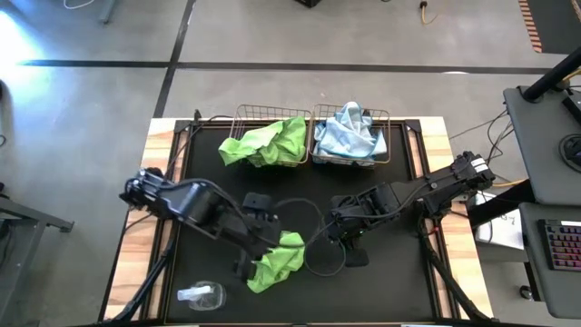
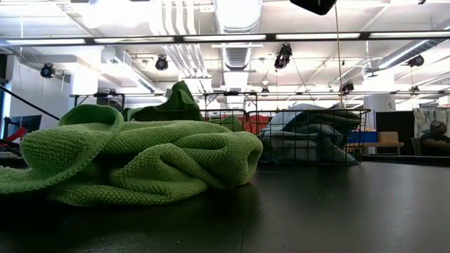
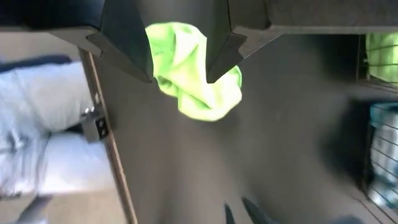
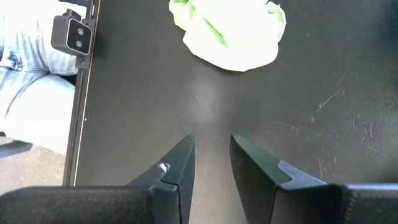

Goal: Sort microfiber towel by color & place in baskets
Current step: Put the green microfiber cloth into the left wire basket

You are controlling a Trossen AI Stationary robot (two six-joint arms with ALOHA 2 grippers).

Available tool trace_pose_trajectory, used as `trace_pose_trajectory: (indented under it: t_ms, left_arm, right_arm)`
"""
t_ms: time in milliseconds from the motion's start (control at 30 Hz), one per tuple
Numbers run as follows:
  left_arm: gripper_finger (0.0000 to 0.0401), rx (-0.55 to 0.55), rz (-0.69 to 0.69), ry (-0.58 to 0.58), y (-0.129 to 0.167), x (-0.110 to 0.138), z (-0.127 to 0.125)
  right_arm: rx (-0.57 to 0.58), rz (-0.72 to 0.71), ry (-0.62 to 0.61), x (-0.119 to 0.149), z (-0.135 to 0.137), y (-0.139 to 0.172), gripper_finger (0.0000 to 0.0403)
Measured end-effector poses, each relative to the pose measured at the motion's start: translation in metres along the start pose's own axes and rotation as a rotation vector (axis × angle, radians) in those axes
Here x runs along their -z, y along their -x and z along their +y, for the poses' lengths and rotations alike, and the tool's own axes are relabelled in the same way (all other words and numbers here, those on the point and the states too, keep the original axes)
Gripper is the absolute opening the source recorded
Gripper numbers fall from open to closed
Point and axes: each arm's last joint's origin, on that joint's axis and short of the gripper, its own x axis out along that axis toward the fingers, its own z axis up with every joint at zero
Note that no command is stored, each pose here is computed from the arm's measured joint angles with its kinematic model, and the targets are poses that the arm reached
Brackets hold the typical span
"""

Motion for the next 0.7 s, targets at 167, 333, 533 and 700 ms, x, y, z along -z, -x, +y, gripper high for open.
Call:
trace_pose_trajectory:
  t_ms: [167,333,533,700]
  left_arm:
    - [0.0132,-0.034,0.153,-0.023,-0.034,0.002,-0.005]
    - [0.0132,-0.055,0.239,-0.037,-0.063,0.001,-0.010]
    - [0.0132,-0.039,0.285,-0.070,-0.082,0.001,-0.018]
    - [0.0132,-0.034,0.285,-0.077,-0.081,0.002,-0.021]
  right_arm:
    - [0.000,0.000,0.000,0.000,0.000,0.000,0.0095]
    - [0.000,0.000,0.000,0.000,0.000,0.000,0.0095]
    - [0.002,0.007,0.001,0.001,0.000,-0.001,0.0095]
    - [0.019,0.085,0.069,0.009,-0.002,-0.001,0.0095]
